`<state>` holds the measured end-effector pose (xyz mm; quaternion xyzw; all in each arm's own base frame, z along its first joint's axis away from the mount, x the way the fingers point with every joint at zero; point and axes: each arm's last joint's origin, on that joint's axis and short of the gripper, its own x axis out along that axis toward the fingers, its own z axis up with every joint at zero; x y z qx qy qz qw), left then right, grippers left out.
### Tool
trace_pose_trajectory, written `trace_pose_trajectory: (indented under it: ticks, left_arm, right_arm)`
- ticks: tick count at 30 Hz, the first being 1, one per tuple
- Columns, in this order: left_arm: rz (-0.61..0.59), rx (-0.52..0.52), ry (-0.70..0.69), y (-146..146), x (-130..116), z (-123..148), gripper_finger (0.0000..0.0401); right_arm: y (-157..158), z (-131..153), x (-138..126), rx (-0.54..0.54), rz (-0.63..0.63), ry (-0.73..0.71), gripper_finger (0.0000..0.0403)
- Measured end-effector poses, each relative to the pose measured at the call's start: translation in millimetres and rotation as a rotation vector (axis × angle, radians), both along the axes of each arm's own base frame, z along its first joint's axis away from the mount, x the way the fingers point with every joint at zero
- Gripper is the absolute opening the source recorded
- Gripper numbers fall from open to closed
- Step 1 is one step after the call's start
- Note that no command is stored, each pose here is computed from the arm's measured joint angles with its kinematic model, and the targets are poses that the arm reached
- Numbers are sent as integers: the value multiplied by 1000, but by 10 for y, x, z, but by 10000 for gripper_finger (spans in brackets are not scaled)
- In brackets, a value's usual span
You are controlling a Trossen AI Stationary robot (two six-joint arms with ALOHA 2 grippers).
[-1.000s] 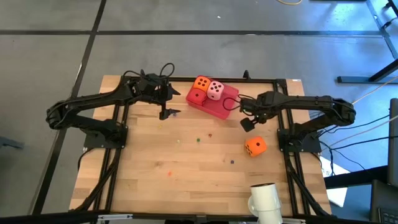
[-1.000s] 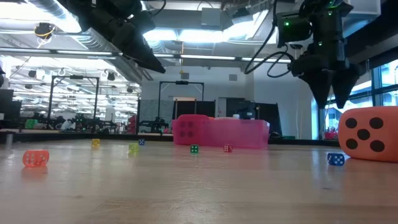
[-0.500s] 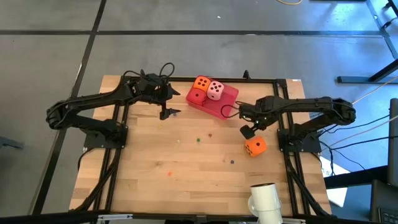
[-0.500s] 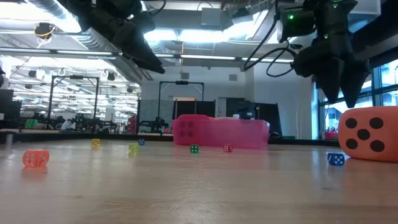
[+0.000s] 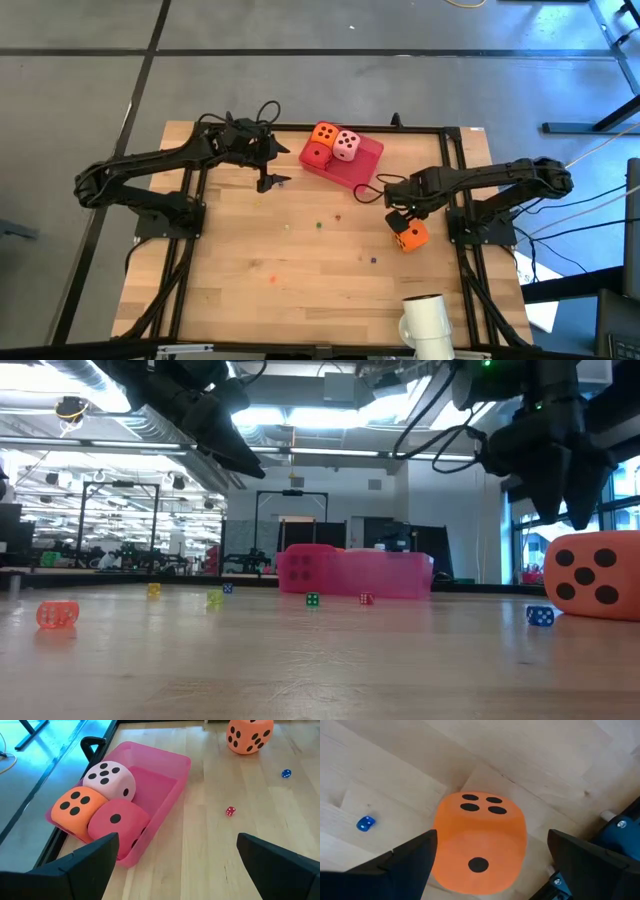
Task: Pick & Place Dice
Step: Put the large orange die into the red bin
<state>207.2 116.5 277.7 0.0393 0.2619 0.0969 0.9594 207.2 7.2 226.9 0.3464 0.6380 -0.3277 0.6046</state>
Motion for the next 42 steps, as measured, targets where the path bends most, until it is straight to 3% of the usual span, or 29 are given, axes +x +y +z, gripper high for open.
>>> trace_pose_trajectory:
  ticks: [9, 15, 24, 28, 42]
  left_arm:
    - [0, 0, 0, 0, 0, 0, 400]
    - [0, 0, 0, 0, 0, 0, 400]
    - [0, 0, 0, 0, 0, 0, 400]
    - [0, 0, 0, 0, 0, 0, 400]
    - [0, 1, 0, 0, 0, 0, 400]
  right_arm:
    - [68, 0, 57, -60, -104, -63, 378]
    - [99, -1, 50, -58, -103, -58, 378]
    - [235, -1, 26, -17, -200, -38, 396]
    - [366, -1, -7, 25, -198, -13, 399]
    - [505, -110, -125, -32, -209, 39, 399]
